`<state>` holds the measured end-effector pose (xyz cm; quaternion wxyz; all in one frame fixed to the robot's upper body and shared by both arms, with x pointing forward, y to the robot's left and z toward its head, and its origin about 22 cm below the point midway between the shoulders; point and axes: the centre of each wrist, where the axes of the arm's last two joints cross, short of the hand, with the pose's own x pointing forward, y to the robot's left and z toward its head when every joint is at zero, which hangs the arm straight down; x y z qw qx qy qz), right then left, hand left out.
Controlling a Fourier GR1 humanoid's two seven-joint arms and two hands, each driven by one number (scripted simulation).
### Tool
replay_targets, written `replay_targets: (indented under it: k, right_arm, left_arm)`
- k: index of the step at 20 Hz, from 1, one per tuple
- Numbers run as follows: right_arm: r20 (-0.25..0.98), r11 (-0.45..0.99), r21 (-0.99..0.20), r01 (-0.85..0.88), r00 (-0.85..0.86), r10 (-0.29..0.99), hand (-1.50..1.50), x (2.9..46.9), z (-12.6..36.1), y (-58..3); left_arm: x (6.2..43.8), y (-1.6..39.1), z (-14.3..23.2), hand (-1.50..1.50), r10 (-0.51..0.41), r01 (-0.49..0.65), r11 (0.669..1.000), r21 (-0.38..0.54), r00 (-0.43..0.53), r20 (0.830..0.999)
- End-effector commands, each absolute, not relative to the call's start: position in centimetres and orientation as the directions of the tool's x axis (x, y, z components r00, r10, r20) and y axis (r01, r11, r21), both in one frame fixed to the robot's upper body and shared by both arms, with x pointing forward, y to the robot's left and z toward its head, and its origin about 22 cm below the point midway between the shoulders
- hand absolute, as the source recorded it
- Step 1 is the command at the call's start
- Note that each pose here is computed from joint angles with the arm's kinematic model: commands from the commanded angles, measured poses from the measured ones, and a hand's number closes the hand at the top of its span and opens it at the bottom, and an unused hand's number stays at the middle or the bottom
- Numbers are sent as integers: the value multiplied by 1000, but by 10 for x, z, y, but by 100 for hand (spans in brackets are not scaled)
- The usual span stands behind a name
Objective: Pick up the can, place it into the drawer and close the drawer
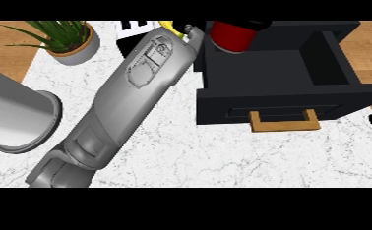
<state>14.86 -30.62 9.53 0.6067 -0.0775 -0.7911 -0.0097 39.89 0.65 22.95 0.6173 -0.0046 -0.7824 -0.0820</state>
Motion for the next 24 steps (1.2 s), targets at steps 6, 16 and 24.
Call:
replay_targets:
  k: [6, 16, 24]
  right_arm:
    - [963, 990, -67, 125, -251, 97, -150, 156, 99, -291]
    - [956, 993, -83, 80, -275, 102, -150, 159, 106, -293]
    - [958, 992, -85, 88, -265, 106, -150, 171, 104, -293]
  left_arm:
    - [409, -21, 239, 150, -151, 76, 982, 172, -226, 962]
    - [423, -18, 218, 150, -195, 89, 973, 215, -188, 962]
    - [427, -17, 206, 150, -247, 6, 967, 254, -226, 942]
